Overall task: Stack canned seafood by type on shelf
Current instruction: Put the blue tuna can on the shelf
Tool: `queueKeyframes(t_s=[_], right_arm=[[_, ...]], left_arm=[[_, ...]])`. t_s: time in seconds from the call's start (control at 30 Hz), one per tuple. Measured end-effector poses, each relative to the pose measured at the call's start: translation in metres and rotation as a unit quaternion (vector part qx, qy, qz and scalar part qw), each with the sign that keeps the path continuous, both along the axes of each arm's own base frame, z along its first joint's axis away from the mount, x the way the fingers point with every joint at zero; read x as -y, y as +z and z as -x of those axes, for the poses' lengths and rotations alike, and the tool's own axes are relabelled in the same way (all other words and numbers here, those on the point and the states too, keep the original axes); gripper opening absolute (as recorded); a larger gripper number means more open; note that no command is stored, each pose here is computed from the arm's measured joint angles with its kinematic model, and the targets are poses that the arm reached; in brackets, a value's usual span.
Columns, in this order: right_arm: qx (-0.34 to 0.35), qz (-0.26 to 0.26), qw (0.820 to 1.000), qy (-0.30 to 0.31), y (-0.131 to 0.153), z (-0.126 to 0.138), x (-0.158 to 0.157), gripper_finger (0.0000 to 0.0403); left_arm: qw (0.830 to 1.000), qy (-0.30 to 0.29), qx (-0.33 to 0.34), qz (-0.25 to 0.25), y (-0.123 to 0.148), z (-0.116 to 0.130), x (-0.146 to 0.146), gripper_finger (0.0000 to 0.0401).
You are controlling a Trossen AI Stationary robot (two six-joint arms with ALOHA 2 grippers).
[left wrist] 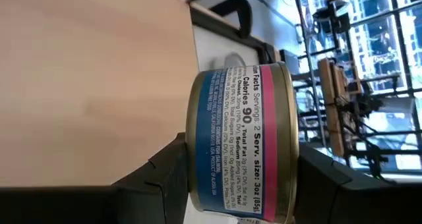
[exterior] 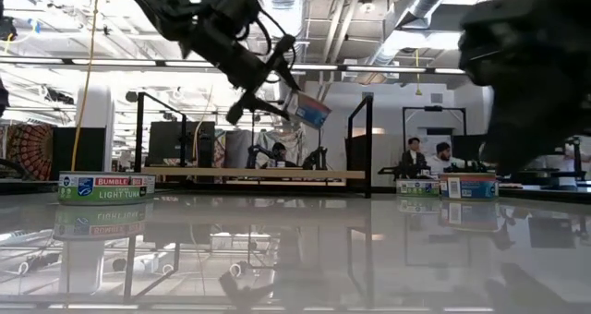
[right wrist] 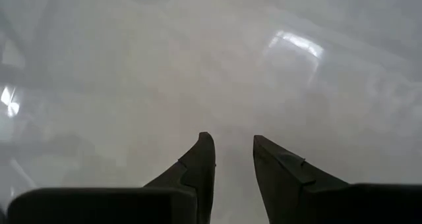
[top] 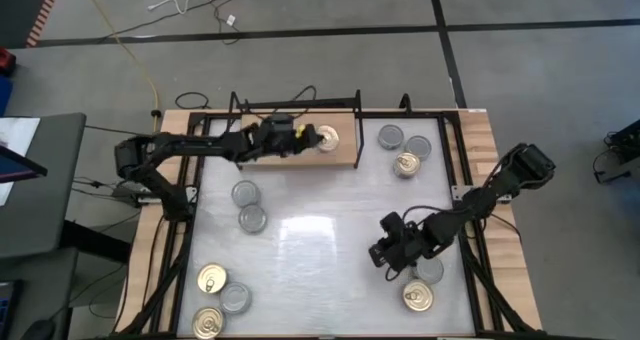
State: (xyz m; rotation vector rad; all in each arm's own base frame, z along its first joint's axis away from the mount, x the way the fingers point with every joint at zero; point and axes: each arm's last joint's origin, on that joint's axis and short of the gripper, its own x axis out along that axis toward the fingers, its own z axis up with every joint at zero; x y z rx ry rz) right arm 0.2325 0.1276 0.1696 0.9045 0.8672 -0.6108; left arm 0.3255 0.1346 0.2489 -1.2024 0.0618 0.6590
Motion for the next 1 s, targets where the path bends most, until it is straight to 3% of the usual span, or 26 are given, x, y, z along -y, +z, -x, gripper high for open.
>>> queueKeyframes(t_s=[0.53,0.7,1.0], right_arm=[[-0.031,0.021,0.996,-0.08,0.013,-0.003,0.051,0.0128],[-0.032,0.021,0.995,-0.092,0.013,-0.004,0.057,0.0128],[-0.033,0.02,0.993,-0.11,0.015,-0.004,0.066,0.0128]], left_arm=[[0.999,-0.024,-0.009,0.021,-0.032,-0.035,-0.095,0.0188],[0.998,-0.037,-0.011,0.051,-0.049,-0.042,-0.103,0.0188],[0.998,-0.041,-0.015,0.035,-0.048,-0.041,-0.104,0.0201]])
